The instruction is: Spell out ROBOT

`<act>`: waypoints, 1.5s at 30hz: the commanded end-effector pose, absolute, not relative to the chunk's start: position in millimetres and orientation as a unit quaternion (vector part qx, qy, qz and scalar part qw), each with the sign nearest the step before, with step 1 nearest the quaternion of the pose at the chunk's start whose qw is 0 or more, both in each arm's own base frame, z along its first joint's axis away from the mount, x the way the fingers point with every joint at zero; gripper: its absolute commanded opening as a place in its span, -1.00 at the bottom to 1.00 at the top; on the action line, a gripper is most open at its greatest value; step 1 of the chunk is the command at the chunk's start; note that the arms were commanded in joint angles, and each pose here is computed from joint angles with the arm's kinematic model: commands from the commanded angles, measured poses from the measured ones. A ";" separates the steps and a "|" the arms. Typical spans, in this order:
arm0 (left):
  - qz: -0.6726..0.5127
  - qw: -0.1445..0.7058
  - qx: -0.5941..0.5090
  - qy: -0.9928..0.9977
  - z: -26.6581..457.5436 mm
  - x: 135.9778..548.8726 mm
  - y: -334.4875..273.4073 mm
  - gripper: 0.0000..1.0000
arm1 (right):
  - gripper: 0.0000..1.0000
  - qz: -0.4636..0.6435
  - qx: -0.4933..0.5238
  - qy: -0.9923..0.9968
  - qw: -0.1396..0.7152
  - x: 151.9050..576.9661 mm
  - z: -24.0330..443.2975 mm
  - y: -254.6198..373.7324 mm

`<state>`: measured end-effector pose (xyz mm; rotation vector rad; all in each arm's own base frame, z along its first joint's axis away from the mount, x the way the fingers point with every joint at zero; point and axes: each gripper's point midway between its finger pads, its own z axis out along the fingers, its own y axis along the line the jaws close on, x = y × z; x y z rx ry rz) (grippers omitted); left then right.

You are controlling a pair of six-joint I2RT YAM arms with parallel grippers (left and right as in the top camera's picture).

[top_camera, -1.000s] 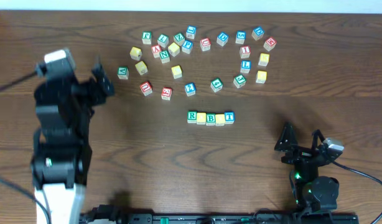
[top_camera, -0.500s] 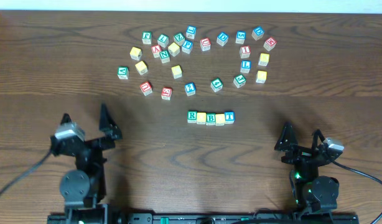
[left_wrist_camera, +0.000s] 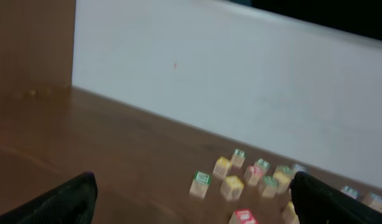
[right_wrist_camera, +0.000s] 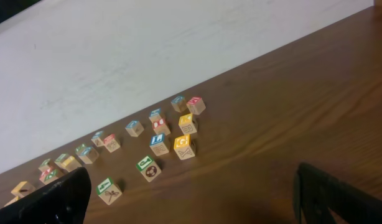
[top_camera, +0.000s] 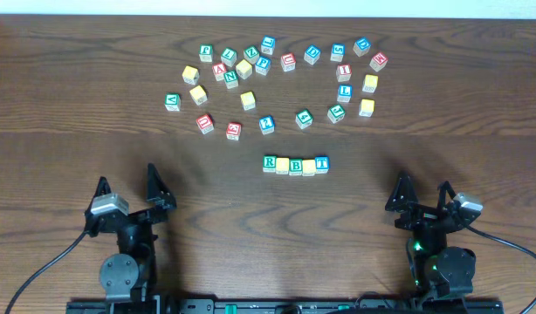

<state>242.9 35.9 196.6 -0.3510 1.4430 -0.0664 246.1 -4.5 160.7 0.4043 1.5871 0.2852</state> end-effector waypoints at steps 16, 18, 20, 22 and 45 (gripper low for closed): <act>-0.011 0.655 -0.171 0.736 139.4 240.4 38.3 0.95 | 0.99 0.134 0.180 0.705 0.673 245.9 160.7 -2.2; -0.011 0.655 -0.171 0.736 139.3 240.4 38.4 0.96 | 0.99 0.134 0.180 0.705 0.673 245.9 160.7 -2.3; -0.011 0.654 -0.171 0.737 138.8 240.4 38.3 0.95 | 0.99 0.134 0.180 0.705 0.673 245.9 160.7 -2.3; -0.011 0.654 -0.171 0.737 138.7 240.4 38.4 0.95 | 0.98 0.134 0.180 0.705 0.673 245.9 160.7 -2.2; -0.011 0.654 -0.171 0.737 138.7 240.4 38.3 0.95 | 0.98 0.134 0.180 0.705 0.673 245.9 160.7 -2.2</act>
